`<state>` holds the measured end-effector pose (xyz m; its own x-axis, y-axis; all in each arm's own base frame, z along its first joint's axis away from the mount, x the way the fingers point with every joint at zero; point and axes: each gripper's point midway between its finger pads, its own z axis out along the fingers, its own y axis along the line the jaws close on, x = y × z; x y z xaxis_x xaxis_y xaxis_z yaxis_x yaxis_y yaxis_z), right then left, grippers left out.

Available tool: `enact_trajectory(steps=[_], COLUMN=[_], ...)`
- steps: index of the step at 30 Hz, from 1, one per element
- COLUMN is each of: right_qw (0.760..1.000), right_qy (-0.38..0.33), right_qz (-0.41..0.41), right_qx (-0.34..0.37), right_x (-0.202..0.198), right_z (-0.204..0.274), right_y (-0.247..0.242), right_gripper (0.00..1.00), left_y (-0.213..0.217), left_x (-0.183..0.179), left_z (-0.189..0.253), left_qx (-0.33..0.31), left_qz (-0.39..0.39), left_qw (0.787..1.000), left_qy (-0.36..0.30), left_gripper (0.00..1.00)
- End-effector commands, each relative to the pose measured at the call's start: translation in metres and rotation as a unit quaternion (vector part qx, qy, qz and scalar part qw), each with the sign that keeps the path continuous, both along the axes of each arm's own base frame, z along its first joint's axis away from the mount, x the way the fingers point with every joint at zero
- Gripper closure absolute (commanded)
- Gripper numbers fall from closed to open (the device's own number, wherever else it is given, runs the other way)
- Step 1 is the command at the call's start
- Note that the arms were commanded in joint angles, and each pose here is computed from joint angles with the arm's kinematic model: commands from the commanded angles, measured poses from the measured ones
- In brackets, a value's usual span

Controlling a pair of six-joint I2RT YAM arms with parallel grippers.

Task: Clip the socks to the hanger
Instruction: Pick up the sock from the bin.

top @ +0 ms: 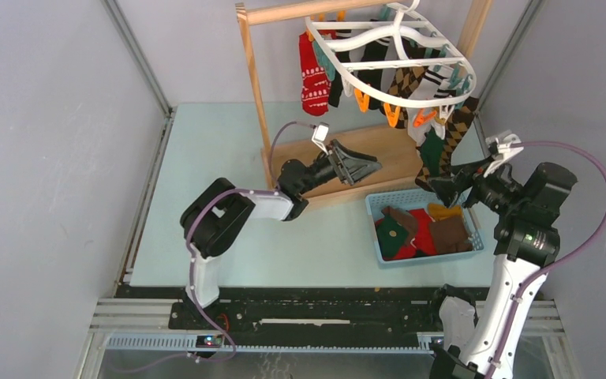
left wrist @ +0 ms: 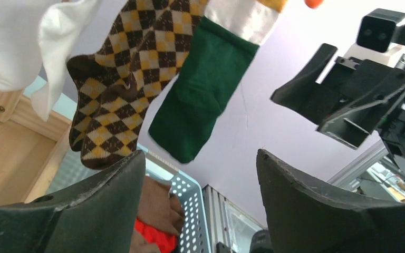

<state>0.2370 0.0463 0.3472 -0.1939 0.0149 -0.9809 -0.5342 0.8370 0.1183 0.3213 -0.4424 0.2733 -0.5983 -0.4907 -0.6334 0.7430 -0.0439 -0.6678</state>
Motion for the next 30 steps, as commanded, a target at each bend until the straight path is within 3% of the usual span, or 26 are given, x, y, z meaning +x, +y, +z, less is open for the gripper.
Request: enact_trajectory(steps=[1,13,23,30], right_qw=[0.998,0.988,0.959,0.955], right_qy=[0.035,0.070,0.131,0.175], right_qz=[0.046,0.114,0.191,0.153], right_qx=[-0.021,-0.075,-0.167,-0.184], right_x=[-0.021,-0.042,-0.041,-0.014], right_z=[-0.035,-0.115,-0.196,-0.235], right_y=[0.011,0.017,0.030,0.040], right_gripper=[0.24,0.25,0.27,0.34], left_y=[0.030,0.087,0.137,0.168], left_x=[-0.022,-0.069,-0.076,-0.080], left_z=[0.029,-0.008,0.004,0.037], left_qx=[-0.007,0.145,0.302,0.314], left_qz=[0.036,0.089,0.154,0.208], left_qw=[0.997,0.974,0.911,0.891], left_qy=[-0.072,-0.152,-0.234,-0.253], left_gripper=[0.19,0.18,0.14,0.09])
